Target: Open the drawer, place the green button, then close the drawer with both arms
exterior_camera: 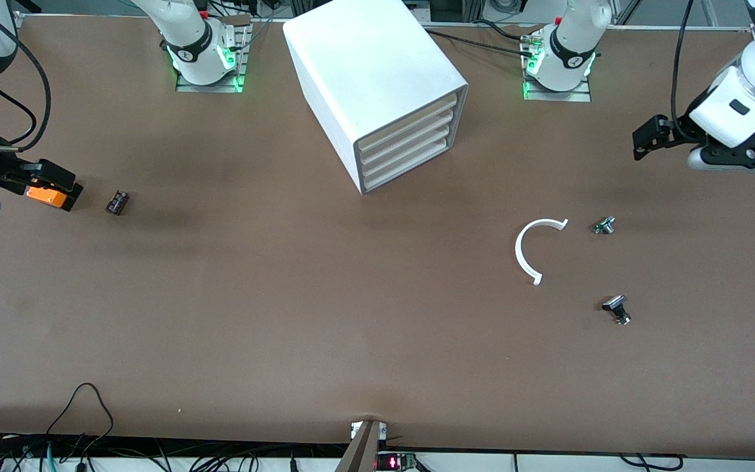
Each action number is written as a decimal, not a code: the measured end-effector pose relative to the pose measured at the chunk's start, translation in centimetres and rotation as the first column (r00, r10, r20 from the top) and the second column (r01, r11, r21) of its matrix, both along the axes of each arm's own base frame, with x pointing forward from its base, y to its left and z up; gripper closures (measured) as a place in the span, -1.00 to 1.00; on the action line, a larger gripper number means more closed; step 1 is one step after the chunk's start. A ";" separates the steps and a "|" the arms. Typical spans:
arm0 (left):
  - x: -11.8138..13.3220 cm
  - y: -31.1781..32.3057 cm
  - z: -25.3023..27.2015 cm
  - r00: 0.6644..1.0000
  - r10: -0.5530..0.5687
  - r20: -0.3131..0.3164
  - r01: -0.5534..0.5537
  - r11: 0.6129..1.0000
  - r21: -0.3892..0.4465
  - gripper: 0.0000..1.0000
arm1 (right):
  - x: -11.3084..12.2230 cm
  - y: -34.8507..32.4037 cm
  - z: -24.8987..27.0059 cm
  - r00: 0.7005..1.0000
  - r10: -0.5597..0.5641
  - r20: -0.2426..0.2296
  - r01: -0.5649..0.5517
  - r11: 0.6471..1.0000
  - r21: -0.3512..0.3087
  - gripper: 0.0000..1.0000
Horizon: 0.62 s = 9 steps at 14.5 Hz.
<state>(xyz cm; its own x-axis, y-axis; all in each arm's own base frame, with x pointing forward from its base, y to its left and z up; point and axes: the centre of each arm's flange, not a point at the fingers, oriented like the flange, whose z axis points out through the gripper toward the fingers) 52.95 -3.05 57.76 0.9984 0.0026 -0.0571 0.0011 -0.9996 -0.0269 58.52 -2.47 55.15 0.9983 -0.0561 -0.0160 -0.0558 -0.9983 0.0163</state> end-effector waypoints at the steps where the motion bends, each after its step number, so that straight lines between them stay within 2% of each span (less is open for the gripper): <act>1: 0.3 0.7 -0.3 1.000 0.013 0.004 -0.013 1.000 -0.003 -1.00 | 0.0 0.0 0.0 1.000 0.000 -0.001 0.000 1.000 0.000 -1.00; 9: 1.3 1.2 0.7 0.999 0.027 0.043 -0.026 1.000 -0.010 -1.00 | -0.4 -0.4 -0.3 0.999 -0.007 -0.038 0.007 1.000 0.001 -1.00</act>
